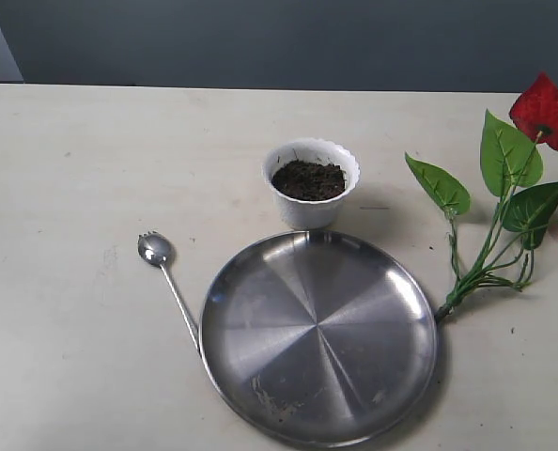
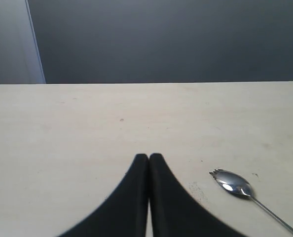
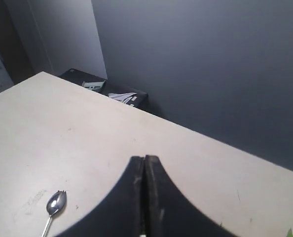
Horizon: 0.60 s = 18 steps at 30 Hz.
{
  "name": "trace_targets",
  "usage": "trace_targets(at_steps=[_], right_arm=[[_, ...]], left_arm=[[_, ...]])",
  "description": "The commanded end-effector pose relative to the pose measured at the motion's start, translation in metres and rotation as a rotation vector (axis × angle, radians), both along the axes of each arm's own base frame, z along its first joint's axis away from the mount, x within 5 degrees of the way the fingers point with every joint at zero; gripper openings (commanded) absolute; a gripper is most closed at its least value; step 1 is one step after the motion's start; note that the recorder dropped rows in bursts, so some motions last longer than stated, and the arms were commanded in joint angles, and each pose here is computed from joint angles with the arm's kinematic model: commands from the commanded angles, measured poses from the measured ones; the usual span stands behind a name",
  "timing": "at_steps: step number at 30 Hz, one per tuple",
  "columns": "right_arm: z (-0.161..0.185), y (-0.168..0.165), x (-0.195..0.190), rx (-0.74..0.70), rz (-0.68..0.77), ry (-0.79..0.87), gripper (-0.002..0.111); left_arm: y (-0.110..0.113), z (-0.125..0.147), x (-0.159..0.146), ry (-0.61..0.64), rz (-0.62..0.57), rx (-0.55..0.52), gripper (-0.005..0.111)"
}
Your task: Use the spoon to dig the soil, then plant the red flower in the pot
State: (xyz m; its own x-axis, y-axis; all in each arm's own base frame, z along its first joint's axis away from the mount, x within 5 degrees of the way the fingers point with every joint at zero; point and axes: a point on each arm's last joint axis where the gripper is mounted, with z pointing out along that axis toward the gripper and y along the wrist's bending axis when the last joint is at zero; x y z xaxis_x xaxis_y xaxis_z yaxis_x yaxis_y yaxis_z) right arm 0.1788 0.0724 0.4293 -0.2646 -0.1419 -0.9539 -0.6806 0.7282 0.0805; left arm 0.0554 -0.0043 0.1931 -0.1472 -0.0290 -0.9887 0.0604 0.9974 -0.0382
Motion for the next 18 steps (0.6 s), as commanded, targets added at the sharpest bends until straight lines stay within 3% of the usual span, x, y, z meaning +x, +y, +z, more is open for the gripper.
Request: trace_targets(at_steps=[1,7,14,18], right_arm=[[0.013,0.021,0.008,-0.06,0.066,-0.067,-0.001],[-0.015,0.068,0.026,-0.187,0.088,0.042,-0.001],[-0.087,0.155,0.042,-0.29,0.18,0.276,-0.001],[-0.132,0.203,0.04,-0.339,0.257,0.317,-0.001]], left_arm=[[0.0,-0.001,0.0,-0.004,-0.002,0.004,0.0],[0.0,-0.001,0.0,-0.004,-0.002,0.004,0.0],[0.0,0.0,0.0,-0.009,-0.001,0.005,0.0],[0.0,0.0,0.0,-0.009,-0.001,0.005,0.0]])
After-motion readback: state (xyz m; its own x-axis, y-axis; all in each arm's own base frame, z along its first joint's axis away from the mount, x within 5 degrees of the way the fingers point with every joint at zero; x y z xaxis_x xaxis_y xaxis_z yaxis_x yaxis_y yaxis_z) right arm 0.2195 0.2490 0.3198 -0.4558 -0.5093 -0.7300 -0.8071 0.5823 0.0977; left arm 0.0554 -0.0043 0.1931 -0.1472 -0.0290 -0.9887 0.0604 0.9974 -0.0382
